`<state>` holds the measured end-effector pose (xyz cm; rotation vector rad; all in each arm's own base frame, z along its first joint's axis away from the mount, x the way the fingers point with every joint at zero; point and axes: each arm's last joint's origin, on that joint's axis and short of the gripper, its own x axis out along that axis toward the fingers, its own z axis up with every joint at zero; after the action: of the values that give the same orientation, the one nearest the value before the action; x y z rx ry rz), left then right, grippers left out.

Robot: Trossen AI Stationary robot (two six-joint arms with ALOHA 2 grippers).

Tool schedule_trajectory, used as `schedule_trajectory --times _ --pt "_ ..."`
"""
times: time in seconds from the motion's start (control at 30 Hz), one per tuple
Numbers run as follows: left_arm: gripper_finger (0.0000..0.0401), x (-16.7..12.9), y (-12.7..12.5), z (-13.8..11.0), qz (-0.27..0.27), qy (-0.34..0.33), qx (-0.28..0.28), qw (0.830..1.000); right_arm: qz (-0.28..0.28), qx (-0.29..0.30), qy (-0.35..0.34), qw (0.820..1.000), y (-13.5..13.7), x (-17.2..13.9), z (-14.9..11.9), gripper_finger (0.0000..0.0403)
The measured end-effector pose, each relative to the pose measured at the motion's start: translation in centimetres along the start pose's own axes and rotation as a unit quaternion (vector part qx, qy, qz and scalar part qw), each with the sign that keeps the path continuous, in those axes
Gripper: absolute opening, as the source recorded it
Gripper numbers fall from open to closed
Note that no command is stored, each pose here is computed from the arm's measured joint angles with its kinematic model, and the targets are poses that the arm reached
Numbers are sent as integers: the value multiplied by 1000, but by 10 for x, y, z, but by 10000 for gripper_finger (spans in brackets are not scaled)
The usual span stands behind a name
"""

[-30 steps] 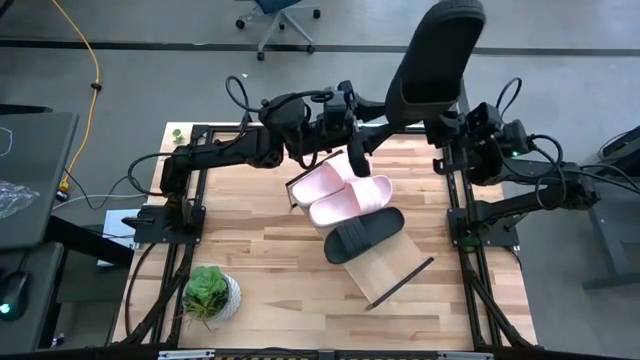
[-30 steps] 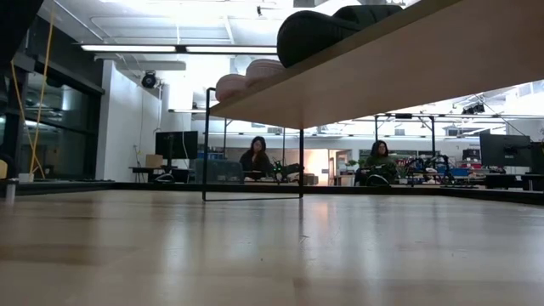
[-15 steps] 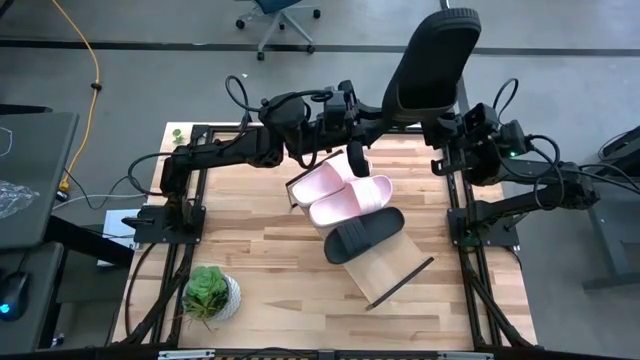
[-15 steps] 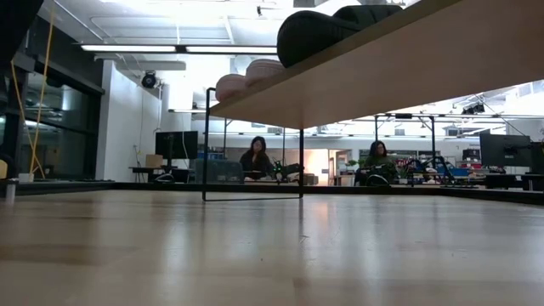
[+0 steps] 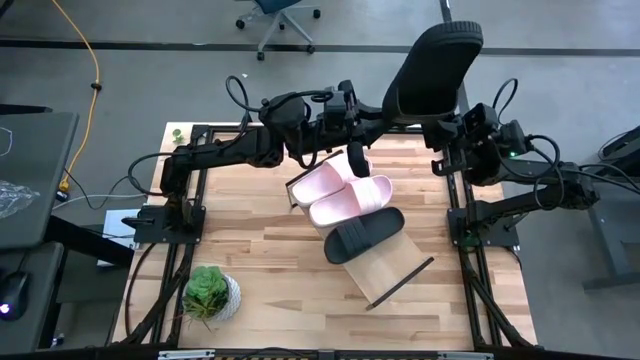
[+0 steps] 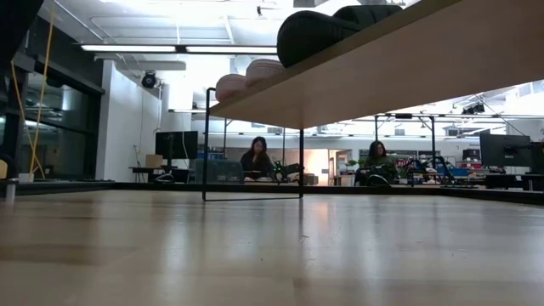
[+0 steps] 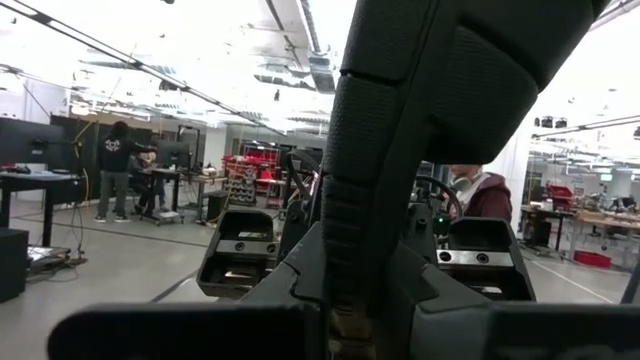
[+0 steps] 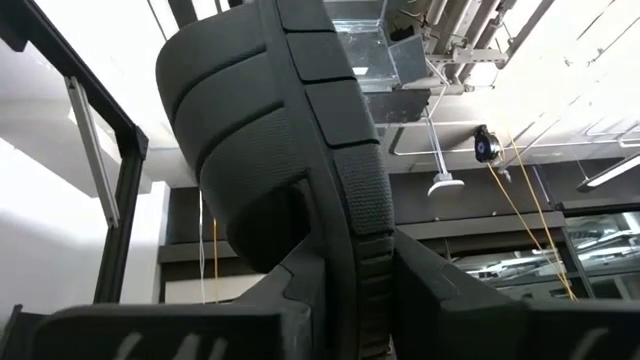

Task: Pick and place slides into the shelf
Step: Put the black slide on the shelf

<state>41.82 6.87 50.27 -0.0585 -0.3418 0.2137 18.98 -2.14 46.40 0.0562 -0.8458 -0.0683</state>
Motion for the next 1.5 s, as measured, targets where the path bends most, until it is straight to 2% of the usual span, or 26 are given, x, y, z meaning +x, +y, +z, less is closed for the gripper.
schedule_trajectory --times 0.33,0.7,0.87,1.03,1.17,1.43,1.5 --pt "27 0 0 0 11 -1 11 1000 -1 -9 8 1000 0 -3 5 66" --pt "27 -3 1 6 31 -3 29 999 -14 -22 93 995 3 -26 31 85" --pt "27 -12 4 22 42 -10 39 998 -37 -22 169 985 3 -50 45 85" --pt "27 -26 6 22 43 87 51 994 -56 18 225 973 4 -78 61 85" --pt "27 -43 5 17 31 189 49 980 -71 51 265 960 5 -96 66 85" --pt "27 -69 4 7 0 336 -28 941 -78 119 342 929 6 -119 65 86" --pt "26 -76 3 6 -8 365 -47 930 -77 129 346 926 6 -122 66 86"
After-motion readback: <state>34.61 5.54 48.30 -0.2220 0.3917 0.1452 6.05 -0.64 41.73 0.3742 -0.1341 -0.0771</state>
